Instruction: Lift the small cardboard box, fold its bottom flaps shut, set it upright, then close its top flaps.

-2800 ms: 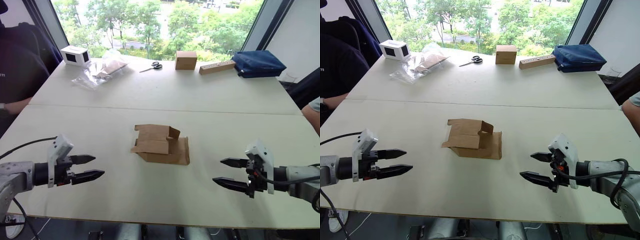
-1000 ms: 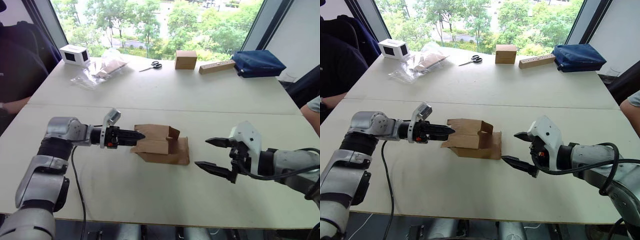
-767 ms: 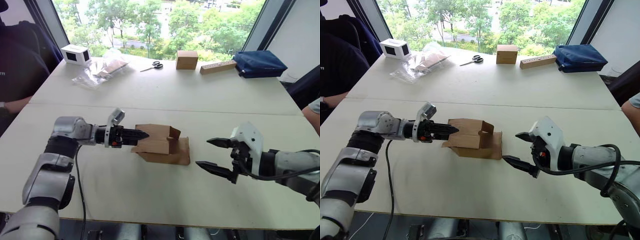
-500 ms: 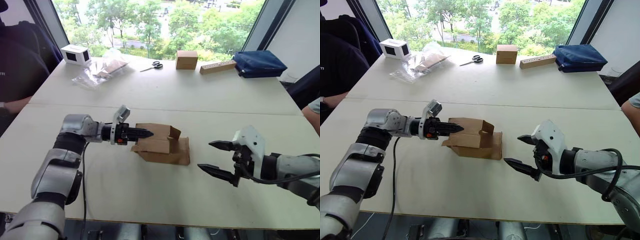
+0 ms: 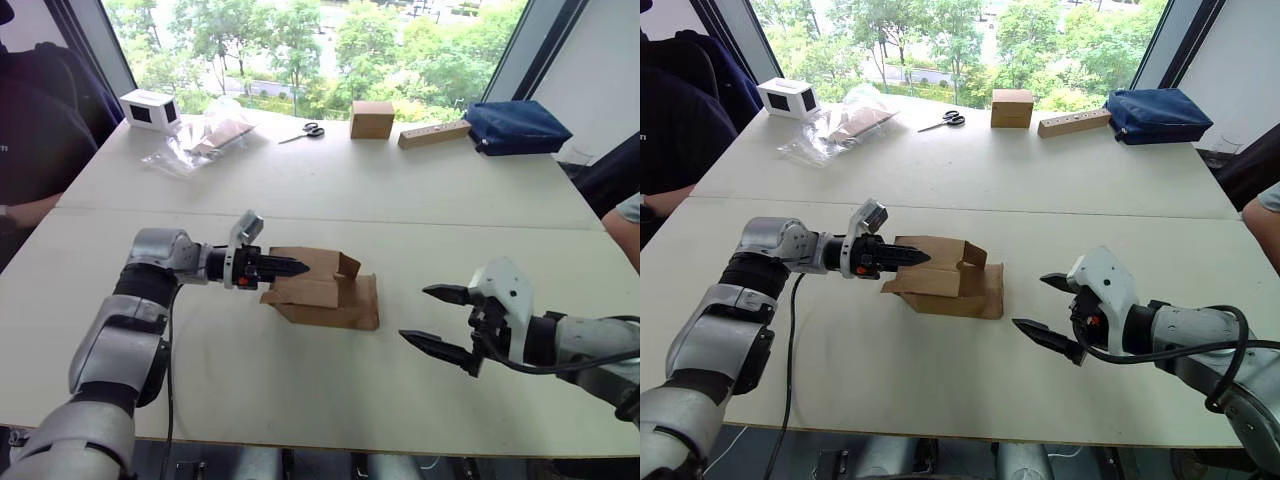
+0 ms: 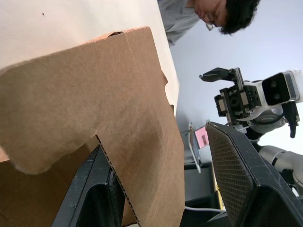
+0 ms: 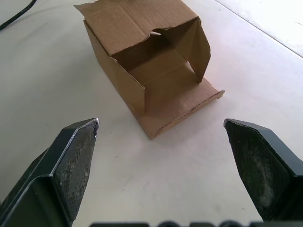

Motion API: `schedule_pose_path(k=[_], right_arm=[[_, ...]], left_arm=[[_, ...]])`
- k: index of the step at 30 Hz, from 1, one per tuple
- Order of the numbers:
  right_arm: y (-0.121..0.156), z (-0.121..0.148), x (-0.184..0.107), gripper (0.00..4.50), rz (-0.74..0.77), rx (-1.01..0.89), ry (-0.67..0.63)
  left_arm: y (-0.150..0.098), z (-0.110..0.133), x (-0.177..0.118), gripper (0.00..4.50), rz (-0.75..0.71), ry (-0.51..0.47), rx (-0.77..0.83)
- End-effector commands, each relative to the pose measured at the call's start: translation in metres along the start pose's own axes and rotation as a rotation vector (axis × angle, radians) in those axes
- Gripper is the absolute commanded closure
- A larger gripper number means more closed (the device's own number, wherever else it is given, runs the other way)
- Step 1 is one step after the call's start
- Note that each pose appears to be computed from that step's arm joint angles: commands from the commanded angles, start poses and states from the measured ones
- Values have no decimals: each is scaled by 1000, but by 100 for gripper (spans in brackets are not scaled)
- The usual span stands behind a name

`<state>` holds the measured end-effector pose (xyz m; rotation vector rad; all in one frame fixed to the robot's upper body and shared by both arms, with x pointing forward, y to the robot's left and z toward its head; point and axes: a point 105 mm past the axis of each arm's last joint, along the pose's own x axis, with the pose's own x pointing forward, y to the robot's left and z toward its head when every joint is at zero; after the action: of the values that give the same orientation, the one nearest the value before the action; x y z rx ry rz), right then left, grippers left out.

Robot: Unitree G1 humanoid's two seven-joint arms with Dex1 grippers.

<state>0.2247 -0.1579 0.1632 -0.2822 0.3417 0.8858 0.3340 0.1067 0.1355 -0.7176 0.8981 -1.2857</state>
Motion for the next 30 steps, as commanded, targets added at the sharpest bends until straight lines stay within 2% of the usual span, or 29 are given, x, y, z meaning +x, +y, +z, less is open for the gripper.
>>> schedule_pose_path(k=[1,5,8,17,19,23,26,30], right_arm=[[-1,7,-1,0,-10,-35,-30],[-3,7,-1,0,-13,-39,-29],[-5,9,-1,0,-18,-43,-35],[-6,7,-2,0,-22,-29,-39],[-8,10,-4,0,-29,4,-75],[-28,35,-13,0,-94,146,-290],[-47,57,-20,0,-161,233,-468],[-68,87,-25,0,-196,349,-682]], left_arm=[[-6,2,-3,195,-20,-3,22],[-4,-1,-2,301,-22,6,19],[-4,-3,1,437,-26,9,19],[-5,0,3,444,-31,-2,34],[-8,5,0,444,-31,-22,84],[-47,43,-16,444,-77,-177,419],[-80,49,-21,444,-130,-185,640],[-106,55,-20,444,-95,-138,869]])
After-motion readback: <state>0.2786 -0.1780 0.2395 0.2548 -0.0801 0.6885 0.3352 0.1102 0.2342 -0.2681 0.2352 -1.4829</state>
